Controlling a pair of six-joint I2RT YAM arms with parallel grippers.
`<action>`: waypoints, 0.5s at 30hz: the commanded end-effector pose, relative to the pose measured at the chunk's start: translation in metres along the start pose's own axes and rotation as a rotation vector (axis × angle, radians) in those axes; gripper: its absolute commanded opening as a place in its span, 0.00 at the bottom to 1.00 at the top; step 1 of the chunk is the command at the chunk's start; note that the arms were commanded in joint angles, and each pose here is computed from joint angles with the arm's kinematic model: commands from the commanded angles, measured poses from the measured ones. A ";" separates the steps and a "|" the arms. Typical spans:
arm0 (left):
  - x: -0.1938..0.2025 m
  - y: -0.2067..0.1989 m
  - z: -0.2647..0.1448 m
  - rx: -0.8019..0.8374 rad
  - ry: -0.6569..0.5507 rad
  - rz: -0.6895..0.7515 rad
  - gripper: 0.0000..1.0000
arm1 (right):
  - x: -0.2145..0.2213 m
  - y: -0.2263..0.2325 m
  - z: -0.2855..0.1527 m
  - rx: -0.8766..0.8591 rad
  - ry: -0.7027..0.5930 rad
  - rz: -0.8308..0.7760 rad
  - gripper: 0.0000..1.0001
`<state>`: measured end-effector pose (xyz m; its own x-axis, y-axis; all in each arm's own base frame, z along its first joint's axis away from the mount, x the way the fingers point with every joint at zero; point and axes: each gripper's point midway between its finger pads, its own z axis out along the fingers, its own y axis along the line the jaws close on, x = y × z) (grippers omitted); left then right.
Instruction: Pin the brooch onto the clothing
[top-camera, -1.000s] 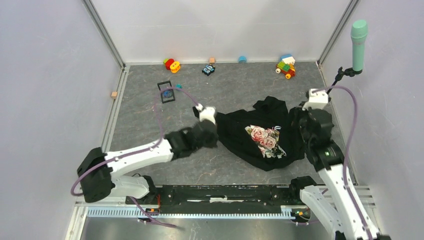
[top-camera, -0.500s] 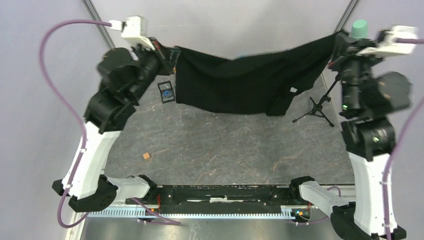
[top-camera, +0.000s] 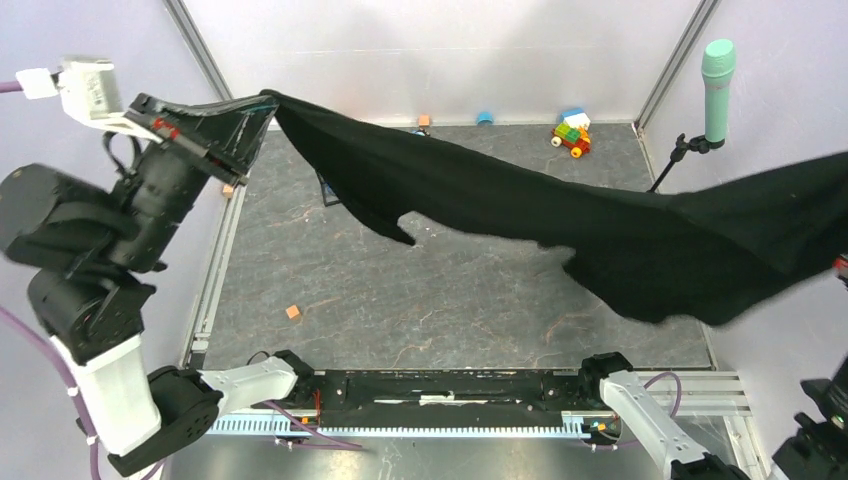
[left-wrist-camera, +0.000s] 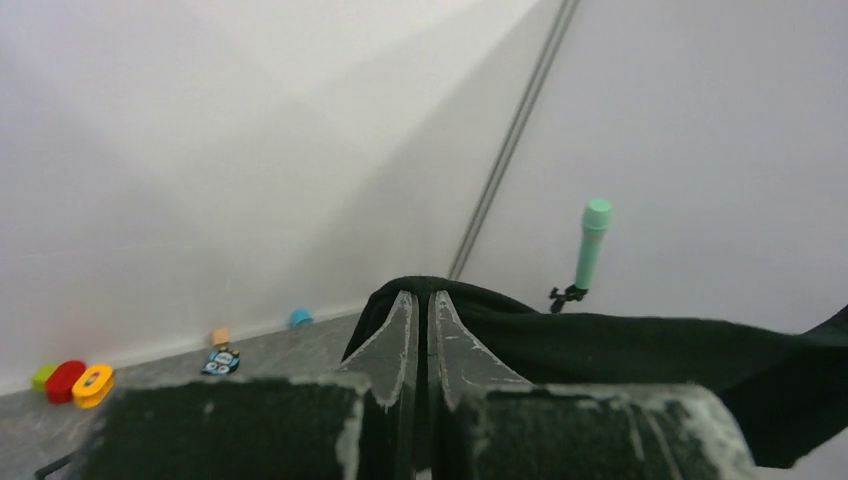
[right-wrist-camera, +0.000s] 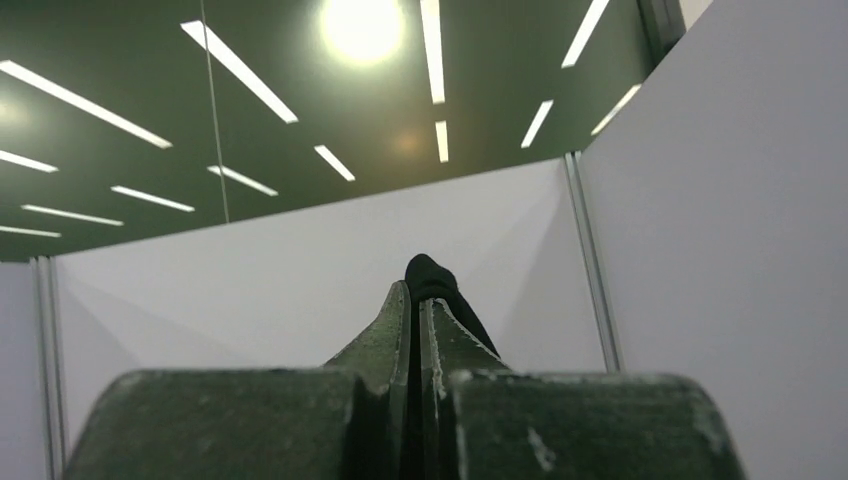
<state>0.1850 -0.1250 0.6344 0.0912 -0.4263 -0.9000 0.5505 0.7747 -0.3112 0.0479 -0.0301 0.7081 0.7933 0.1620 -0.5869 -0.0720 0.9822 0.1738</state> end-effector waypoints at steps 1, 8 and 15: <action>-0.021 -0.018 -0.014 0.083 -0.048 -0.033 0.02 | -0.010 0.003 0.006 -0.012 -0.045 0.001 0.00; 0.064 0.004 0.056 0.002 0.180 0.004 0.02 | 0.125 0.004 0.037 0.026 0.209 -0.072 0.00; 0.150 0.095 0.122 -0.238 0.344 0.045 0.02 | 0.282 0.007 0.046 0.035 0.418 -0.107 0.00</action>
<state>0.2897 -0.1811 0.5597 -0.1080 -0.2857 -0.9522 0.4600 0.8348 -0.3026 0.2292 0.0058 0.6223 0.5705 0.1071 -0.8143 -0.0046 0.9919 0.1273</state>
